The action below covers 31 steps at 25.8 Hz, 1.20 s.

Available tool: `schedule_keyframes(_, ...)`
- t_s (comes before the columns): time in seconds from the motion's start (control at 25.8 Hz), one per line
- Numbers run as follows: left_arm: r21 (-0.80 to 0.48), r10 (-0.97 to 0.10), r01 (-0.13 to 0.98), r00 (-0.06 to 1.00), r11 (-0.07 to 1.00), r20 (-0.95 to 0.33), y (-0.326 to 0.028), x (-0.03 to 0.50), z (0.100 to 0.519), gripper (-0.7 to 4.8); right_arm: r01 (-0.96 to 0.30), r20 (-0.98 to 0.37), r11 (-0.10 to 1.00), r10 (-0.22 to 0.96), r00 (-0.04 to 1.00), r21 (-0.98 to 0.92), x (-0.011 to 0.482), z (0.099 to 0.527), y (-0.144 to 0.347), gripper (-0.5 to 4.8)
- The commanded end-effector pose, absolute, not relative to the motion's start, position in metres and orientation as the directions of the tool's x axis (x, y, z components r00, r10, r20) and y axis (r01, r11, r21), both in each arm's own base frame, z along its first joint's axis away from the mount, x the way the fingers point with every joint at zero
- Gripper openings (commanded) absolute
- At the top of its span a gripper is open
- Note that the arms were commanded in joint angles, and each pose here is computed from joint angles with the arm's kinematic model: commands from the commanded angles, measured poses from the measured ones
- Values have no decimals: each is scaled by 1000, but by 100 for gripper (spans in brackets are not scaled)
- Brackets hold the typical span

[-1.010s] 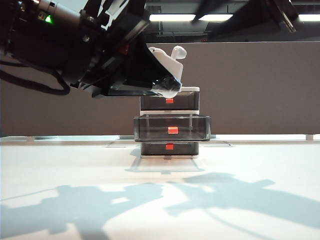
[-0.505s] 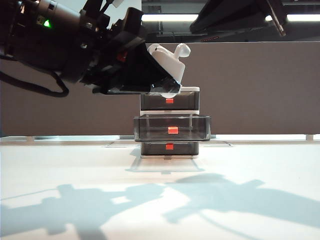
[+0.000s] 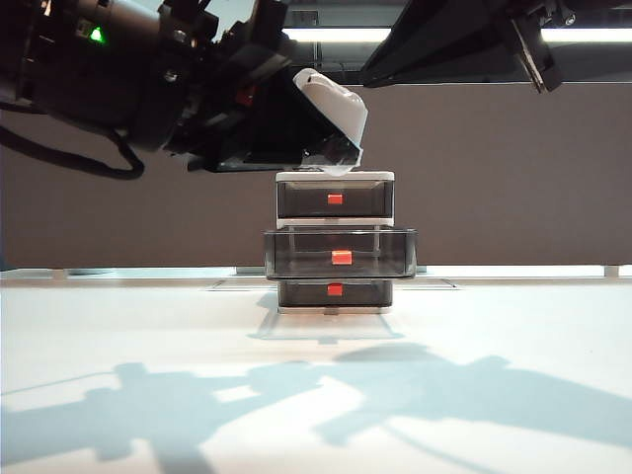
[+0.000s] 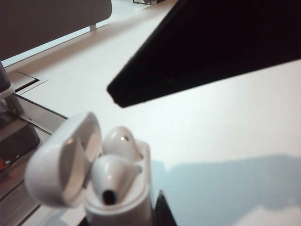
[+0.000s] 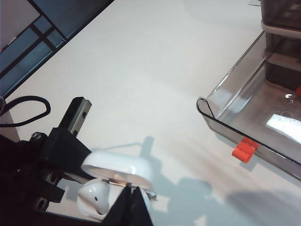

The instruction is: Pick up the earphone case on the table, open the lid, insert the wireless earphone on the table into it, close the lid, put the earphone case into the second layer of the drawer, and finally close the drawer.

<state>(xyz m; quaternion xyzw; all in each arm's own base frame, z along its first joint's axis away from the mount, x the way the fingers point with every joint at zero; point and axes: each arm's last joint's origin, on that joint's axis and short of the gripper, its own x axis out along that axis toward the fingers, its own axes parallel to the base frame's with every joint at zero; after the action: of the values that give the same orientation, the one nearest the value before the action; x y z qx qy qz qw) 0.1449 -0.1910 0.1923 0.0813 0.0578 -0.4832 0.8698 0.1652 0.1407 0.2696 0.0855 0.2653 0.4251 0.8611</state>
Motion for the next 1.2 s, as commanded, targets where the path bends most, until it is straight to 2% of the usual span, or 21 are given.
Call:
schedule_keyframes(0.04, 83, -838, 851, 525, 519, -150, -192, 145, 197, 48, -677, -364, 647, 761, 538, 352, 166, 274, 140, -1)
schedule_keyframes(0.19, 80, -838, 851, 525, 519, -149, -192, 145, 197, 48, -634, -370, 715, 697, 614, 295, 169, 274, 138, -2)
schedule_keyframes(0.5, 66, -877, 883, 469, 465, -102, -202, 132, 202, 48, -638, -361, 701, 713, 601, 320, 182, 274, 119, -1)
schedule_keyframes(0.58, 55, -893, 896, 443, 440, -77, -206, 126, 204, 48, -665, -348, 658, 752, 559, 354, 185, 274, 114, -1)
schedule_keyframes(0.66, 42, -911, 912, 410, 408, -43, -211, 118, 207, 48, -713, -328, 574, 818, 473, 404, 186, 274, 109, -1)
schedule_keyframes(0.89, -48, -913, 912, 406, 407, -31, -212, 117, 209, 48, -764, -310, 436, 896, 318, 476, 187, 269, 114, -1)
schedule_keyframes(1.2, -48, -913, 912, 406, 407, -32, -212, 117, 208, 48, -781, -295, 356, 928, 229, 513, 185, 267, 115, -1)
